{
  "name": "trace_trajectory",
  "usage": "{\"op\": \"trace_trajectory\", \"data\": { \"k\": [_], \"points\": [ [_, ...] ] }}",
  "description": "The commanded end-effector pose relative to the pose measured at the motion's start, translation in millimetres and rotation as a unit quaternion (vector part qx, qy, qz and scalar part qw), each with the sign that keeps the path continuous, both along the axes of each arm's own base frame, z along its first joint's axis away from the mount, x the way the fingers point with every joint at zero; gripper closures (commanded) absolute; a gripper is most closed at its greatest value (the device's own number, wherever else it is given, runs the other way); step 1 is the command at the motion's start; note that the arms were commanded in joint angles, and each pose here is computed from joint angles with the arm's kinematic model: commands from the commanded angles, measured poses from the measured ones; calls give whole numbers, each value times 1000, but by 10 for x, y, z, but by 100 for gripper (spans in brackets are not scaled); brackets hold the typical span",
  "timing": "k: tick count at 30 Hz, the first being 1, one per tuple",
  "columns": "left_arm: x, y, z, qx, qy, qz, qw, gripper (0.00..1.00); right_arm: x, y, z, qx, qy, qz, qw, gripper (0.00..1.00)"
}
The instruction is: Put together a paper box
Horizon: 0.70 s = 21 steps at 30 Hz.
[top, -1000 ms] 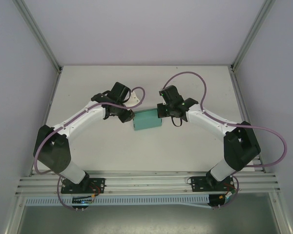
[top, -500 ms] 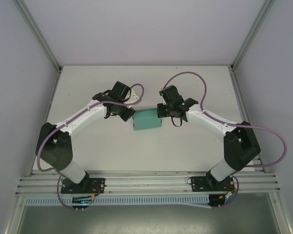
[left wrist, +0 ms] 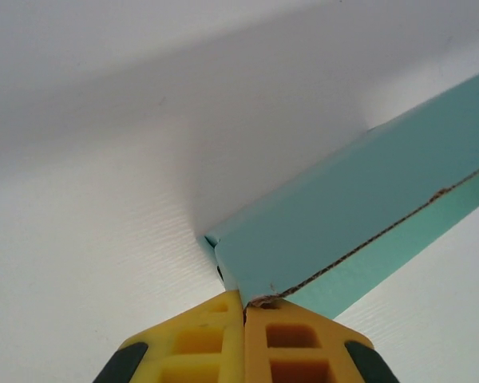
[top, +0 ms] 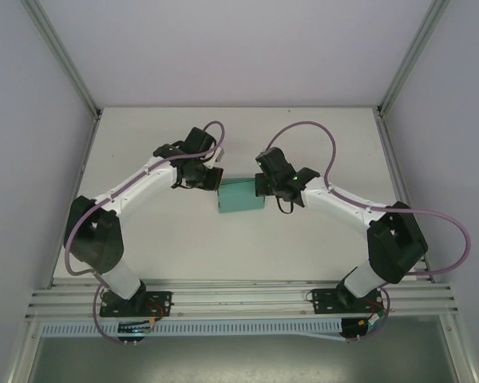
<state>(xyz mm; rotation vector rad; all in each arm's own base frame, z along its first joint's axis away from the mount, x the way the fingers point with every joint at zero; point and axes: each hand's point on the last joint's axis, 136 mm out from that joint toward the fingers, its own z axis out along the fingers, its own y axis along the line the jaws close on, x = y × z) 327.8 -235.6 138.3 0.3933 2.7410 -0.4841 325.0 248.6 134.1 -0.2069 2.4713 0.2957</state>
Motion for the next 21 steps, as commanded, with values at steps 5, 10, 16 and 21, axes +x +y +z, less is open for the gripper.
{"op": "trace_trajectory", "data": {
  "k": [5, 10, 16, 21],
  "points": [
    [-132, -156, 76, -46, 79, 52, 994, 100, -231, 47, -170, -6, 19, 8, 1000, 100],
    [-94, -155, -30, -37, 89, 64, 993, 100, -240, -10, -180, -11, 14, 0, 1000, 100],
    [-151, -87, -288, -34, 93, 81, 992, 100, -247, 33, -233, 5, 14, 2, 1000, 100],
    [-308, -67, -391, -43, 106, 81, 990, 100, -265, 29, -284, -1, 20, 4, 1000, 100]
  ]
}}
